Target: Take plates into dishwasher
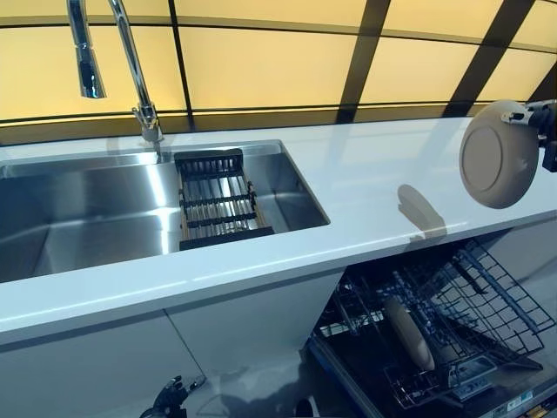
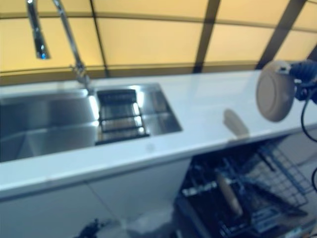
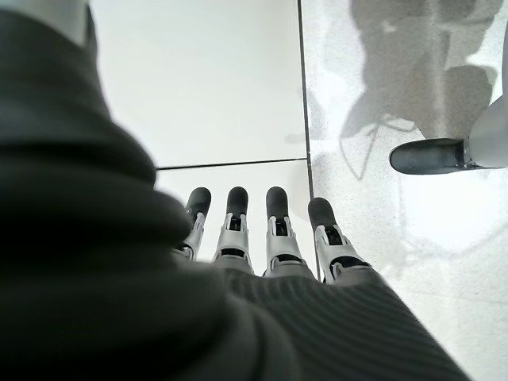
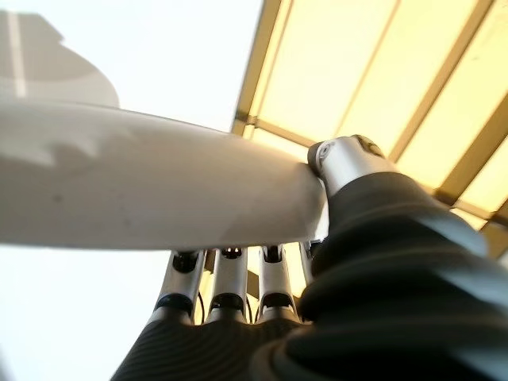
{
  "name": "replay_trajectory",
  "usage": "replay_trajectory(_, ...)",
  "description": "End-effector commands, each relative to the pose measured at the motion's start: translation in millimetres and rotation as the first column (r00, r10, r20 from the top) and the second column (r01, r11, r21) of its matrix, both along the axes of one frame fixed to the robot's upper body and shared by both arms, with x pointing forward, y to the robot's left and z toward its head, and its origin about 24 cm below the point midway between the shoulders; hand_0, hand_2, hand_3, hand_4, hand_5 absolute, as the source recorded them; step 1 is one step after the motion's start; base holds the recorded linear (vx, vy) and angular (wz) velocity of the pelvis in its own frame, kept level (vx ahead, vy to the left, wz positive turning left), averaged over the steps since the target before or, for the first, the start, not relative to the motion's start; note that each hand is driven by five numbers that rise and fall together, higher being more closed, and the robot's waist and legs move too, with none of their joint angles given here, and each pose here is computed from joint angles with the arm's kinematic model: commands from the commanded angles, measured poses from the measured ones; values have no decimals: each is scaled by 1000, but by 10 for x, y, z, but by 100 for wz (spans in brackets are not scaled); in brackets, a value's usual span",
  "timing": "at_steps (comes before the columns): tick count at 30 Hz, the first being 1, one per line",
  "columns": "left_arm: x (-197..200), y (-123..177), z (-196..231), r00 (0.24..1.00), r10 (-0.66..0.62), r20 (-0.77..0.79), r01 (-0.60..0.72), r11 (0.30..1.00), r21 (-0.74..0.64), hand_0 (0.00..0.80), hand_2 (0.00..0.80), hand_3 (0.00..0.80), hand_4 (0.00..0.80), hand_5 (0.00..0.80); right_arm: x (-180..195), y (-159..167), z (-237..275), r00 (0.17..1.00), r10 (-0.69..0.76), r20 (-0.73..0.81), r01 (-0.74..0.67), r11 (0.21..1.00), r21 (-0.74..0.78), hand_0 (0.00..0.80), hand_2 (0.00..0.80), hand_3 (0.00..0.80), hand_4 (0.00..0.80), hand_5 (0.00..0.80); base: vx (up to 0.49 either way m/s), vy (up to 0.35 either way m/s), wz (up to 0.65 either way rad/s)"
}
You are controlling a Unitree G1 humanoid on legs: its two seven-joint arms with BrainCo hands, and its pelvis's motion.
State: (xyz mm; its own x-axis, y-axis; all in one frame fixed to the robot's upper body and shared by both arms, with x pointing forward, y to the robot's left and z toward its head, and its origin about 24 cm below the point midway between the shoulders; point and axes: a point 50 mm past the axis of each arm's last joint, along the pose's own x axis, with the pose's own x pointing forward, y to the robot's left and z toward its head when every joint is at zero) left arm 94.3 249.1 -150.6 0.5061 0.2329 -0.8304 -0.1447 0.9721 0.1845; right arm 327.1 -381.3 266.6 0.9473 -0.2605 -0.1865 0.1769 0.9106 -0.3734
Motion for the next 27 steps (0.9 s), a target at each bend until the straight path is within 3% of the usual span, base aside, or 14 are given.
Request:
replay_trajectory(1,180,180,93,999,-13,44,11,999,42,0,0,0,0,0,-141,-160,304,996,-31,89,33,999,-24,800,800,800,800,800,13,-5,-5)
replay_trajectory(12,76,247,81,998,62,29,-63,998,31,0,0,0,0,0,-428,-445,-263,994,-45,-96,47,999,13,800,800,800,800,800,-3,-14,-7)
replay_trajectory(20,150,252,106,994,88,70,-90,996,18,0,0,0,0,0,-572,-466,-734,989,-4,-148,23,992,127,800,800,800,800,800,-19,-1,-5)
replay_trajectory(27,174,243,109,994,86,73,-87,996,14,0,0,0,0,0,-624,-423,-1001,974,46,-221,-30,997,77,800,800,800,800,800,-32,-14,-2)
